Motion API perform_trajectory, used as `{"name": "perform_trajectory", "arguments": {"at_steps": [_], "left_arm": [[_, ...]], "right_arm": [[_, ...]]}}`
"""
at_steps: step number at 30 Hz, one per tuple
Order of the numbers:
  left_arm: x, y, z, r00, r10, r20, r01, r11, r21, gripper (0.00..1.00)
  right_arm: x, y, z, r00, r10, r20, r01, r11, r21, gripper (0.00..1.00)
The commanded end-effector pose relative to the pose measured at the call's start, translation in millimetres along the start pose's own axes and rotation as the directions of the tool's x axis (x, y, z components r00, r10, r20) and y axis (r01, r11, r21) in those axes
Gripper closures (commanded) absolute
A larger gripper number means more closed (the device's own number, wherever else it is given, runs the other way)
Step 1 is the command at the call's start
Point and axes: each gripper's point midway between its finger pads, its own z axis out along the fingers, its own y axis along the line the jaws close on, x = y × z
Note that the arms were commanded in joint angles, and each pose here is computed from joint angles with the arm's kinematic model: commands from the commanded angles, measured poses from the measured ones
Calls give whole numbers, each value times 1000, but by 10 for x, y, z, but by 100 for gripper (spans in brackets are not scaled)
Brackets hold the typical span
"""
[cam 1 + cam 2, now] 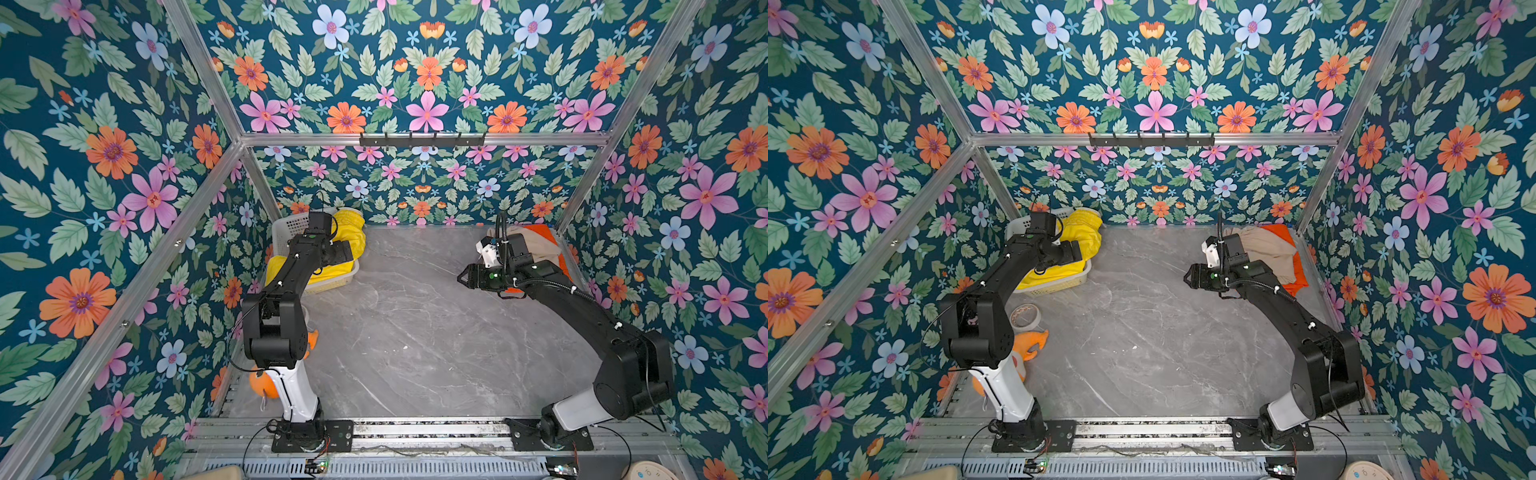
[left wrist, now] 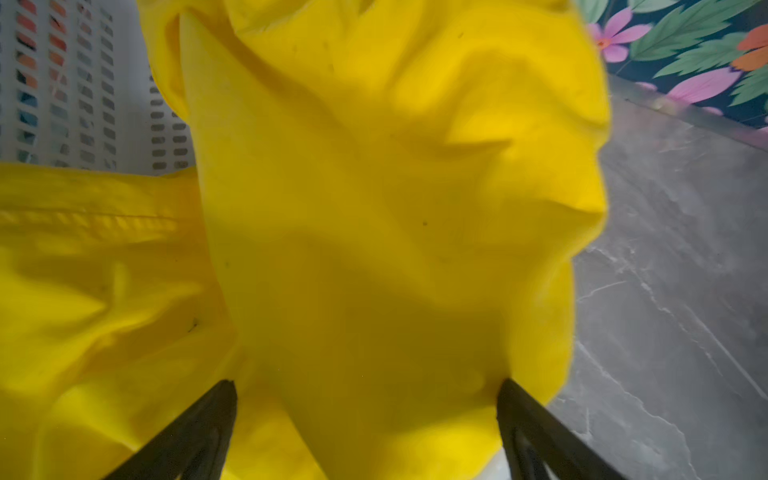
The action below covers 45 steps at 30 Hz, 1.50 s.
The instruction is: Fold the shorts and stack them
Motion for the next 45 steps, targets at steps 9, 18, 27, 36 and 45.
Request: {"name": "perform_trajectory", "arguments": {"at_steps": [9,18,27,36,45], "left_arm": [[-638,-45,-237,980,36,196,-52,995,80,96],[-1428,-707,-2210,802,98,590,-303,917,258,100],[-842,-1960,-3145,701,174,692,-606,658,448,100],[568,-2238,-1987,840,354,410,-542,564,624,70],[1123,-1852,-1327,893,400,207,-442,688,575,31]], "right_arm": [[-151,107,-257,994,-24,107,25,1000,-5,30],[-382,393,-569,981,-54,185,67,995,-69,30],[-592,512,-825,968,-33,250,50,997,-61,30],[-116,67,-602,989,60,134,-70,995,69,30],[364,-236,-287,980,176,-92,-158,972,175,29]]}}
